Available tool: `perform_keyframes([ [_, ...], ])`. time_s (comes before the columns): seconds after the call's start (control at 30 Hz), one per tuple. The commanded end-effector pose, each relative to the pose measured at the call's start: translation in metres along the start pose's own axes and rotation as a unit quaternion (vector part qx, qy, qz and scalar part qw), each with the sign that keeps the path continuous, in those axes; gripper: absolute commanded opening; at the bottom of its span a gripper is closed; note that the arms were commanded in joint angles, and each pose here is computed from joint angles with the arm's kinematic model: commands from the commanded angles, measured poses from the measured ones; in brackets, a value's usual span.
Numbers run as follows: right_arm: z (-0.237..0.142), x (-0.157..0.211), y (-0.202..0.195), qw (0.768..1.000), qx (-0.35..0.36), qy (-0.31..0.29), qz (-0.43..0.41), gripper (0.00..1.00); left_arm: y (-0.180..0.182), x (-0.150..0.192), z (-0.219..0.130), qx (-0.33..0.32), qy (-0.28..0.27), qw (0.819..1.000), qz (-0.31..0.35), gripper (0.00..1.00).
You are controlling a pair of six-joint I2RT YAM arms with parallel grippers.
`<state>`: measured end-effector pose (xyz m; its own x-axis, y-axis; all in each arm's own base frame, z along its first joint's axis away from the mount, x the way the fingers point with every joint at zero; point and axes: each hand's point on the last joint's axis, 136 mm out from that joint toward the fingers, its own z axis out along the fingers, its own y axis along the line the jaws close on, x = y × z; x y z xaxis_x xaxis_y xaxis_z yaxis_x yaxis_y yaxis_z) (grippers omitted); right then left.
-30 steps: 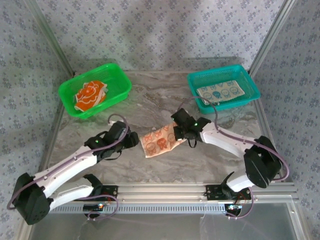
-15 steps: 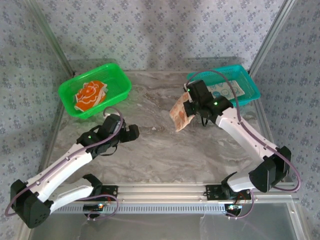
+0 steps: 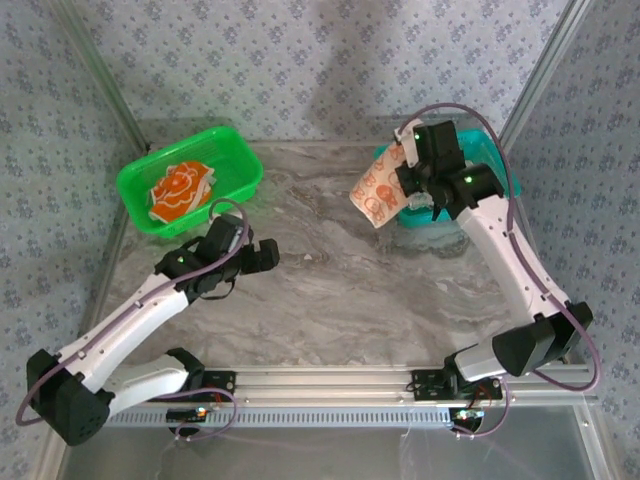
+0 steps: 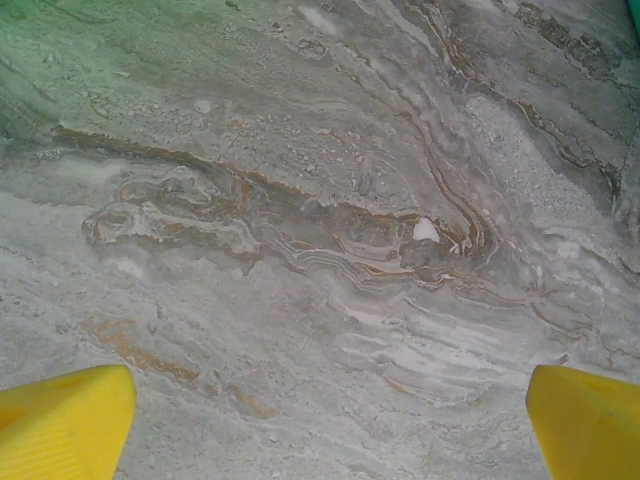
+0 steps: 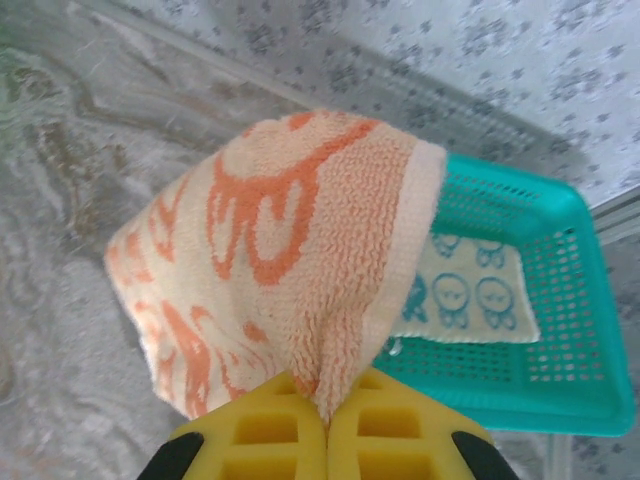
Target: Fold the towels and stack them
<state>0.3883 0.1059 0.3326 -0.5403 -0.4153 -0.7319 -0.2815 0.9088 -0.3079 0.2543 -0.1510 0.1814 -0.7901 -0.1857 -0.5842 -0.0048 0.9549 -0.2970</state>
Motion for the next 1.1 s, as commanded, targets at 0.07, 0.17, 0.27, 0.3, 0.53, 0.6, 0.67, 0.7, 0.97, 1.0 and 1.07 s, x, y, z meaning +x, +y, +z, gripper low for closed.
perform_keyframes([
  [0.07,0.001,-0.01,-0.034,0.999,0.033,0.002,-0.015,0.0,-0.008,-0.009,-0.004,0.012,0.005,1.0,0.011,1.0],
  [0.17,0.006,-0.012,-0.049,0.999,0.047,0.008,-0.004,0.0,-0.009,-0.012,-0.002,0.013,0.008,1.0,0.013,1.0],
  [0.27,0.011,-0.014,-0.063,0.998,0.066,0.01,0.004,0.0,-0.01,-0.012,0.0,0.015,0.013,1.0,0.015,1.0],
  [0.3,0.011,-0.016,-0.067,0.997,0.073,0.009,0.006,0.0,-0.011,-0.012,0.001,0.015,0.015,1.0,0.016,1.0],
  [0.53,0.022,-0.013,-0.104,0.992,0.118,0.029,0.027,0.0,-0.009,-0.012,0.007,0.016,0.029,0.999,0.015,1.0],
  [0.6,0.026,-0.012,-0.11,0.991,0.123,0.031,0.028,0.0,-0.009,-0.012,0.008,0.017,0.031,0.999,0.015,1.0],
  [0.67,0.033,-0.009,-0.11,0.991,0.123,0.037,0.03,0.0,-0.007,-0.011,0.01,0.018,0.035,0.999,0.013,1.0],
  [0.7,0.038,-0.008,-0.11,0.991,0.124,0.041,0.029,0.0,-0.007,-0.011,0.011,0.018,0.037,0.999,0.012,1.0],
  [0.97,0.07,0.002,-0.093,0.991,0.11,0.072,0.025,0.0,-0.001,-0.009,0.015,0.02,0.043,0.999,0.004,1.0],
  [1.0,0.073,0.002,-0.088,0.991,0.105,0.074,0.024,0.0,0.0,-0.008,0.016,0.02,0.045,0.999,0.003,1.0],
  [1.07,0.079,0.001,-0.074,0.992,0.093,0.078,0.023,0.0,0.002,-0.007,0.016,0.02,0.045,0.999,0.0,1.0],
])
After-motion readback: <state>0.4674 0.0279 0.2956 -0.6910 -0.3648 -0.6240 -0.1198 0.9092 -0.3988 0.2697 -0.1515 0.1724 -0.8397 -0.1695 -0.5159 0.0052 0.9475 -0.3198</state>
